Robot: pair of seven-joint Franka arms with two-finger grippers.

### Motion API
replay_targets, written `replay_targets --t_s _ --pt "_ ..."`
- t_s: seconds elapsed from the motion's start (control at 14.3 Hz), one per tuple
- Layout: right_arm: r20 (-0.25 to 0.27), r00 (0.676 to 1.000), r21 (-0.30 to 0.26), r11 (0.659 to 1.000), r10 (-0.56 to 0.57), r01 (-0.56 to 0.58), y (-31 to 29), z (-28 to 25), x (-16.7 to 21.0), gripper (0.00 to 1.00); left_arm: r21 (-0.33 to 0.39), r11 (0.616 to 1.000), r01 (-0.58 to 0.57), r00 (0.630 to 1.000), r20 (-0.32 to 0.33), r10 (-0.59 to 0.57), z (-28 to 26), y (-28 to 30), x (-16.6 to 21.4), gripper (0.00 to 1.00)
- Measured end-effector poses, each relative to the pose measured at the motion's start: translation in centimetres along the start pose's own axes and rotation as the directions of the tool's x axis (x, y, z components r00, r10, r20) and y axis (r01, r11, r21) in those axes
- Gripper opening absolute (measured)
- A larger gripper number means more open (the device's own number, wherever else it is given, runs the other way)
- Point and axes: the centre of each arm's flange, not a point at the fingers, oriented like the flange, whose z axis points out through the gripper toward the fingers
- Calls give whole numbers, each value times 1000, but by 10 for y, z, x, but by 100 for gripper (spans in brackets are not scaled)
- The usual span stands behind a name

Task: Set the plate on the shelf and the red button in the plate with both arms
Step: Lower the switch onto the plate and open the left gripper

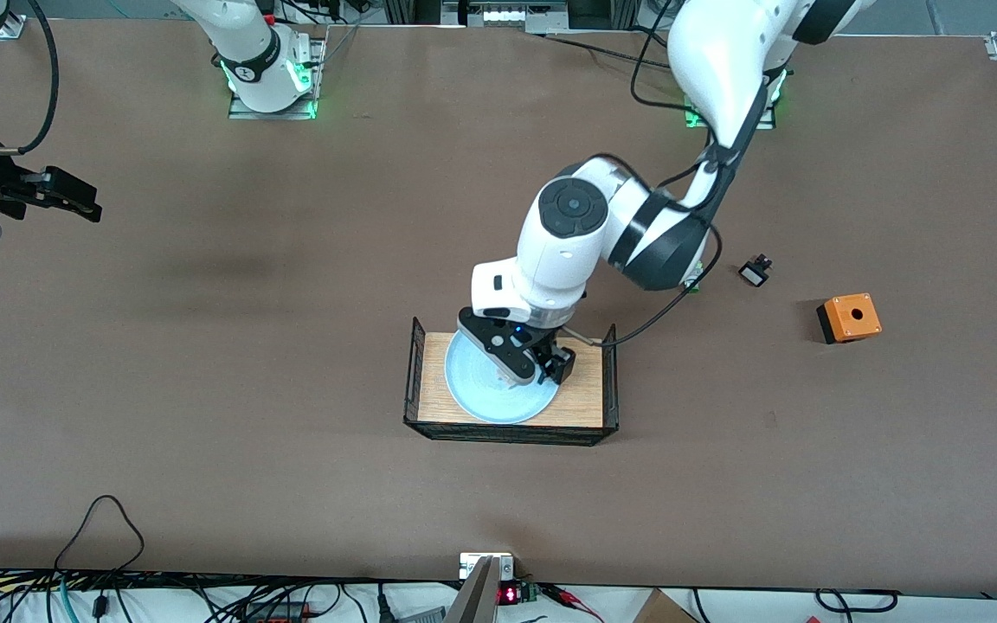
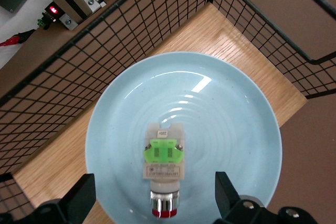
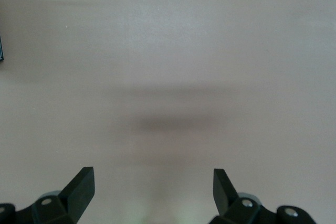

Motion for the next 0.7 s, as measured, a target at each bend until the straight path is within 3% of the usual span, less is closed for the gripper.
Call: replay_targets --t_s 0.35,0.7 --pt "2 1000 0 1000 3 -3 2 0 0 100 21 995 98 987 128 -100 -120 -50 -31 100" --pt "8 1000 0 1000 6 -6 3 1 -1 100 49 969 242 931 268 -246 -190 -140 -92 100"
